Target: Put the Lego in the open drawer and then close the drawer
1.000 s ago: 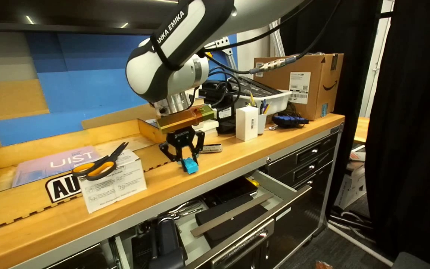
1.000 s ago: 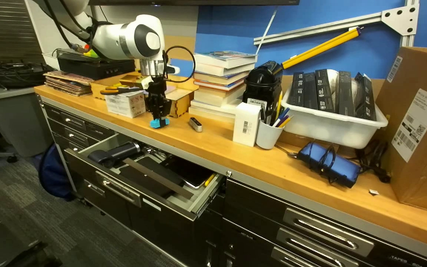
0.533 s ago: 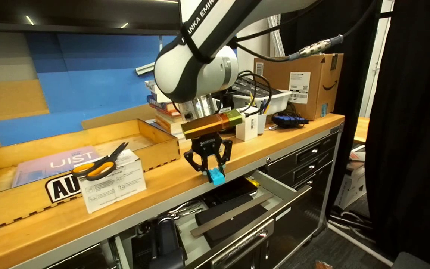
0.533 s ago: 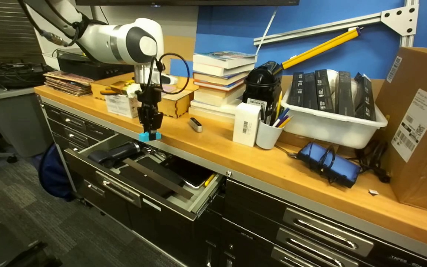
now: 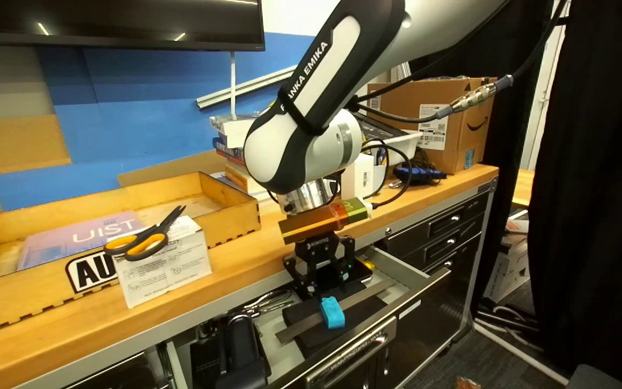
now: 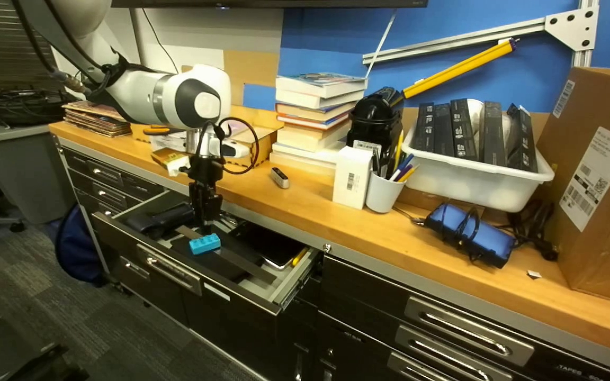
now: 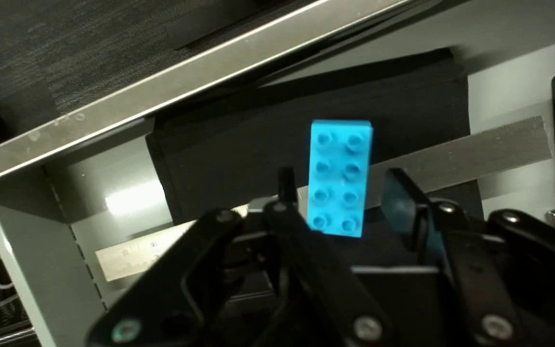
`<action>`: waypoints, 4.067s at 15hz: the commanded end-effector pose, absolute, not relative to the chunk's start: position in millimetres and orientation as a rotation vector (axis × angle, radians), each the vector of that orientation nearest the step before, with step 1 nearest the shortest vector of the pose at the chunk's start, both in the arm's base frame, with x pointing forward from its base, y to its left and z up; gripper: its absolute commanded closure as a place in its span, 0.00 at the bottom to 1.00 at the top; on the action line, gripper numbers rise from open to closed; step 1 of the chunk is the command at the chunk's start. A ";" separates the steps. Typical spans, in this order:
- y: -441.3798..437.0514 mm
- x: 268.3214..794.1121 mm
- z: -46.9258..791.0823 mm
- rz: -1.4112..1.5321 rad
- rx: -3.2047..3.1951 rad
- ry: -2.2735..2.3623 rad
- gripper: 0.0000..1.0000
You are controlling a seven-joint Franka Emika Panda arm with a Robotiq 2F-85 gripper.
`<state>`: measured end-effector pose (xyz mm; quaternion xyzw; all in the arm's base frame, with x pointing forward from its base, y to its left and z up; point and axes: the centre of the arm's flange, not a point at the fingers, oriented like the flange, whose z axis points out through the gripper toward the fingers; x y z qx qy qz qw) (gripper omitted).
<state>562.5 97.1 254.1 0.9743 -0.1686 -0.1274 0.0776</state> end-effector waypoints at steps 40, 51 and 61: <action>-3.7 580.0 283.6 -0.339 2.891 -0.835 0.00; 56.5 532.6 434.8 -0.234 3.170 -0.136 0.00; 156.2 519.9 349.1 -0.377 2.958 0.330 0.00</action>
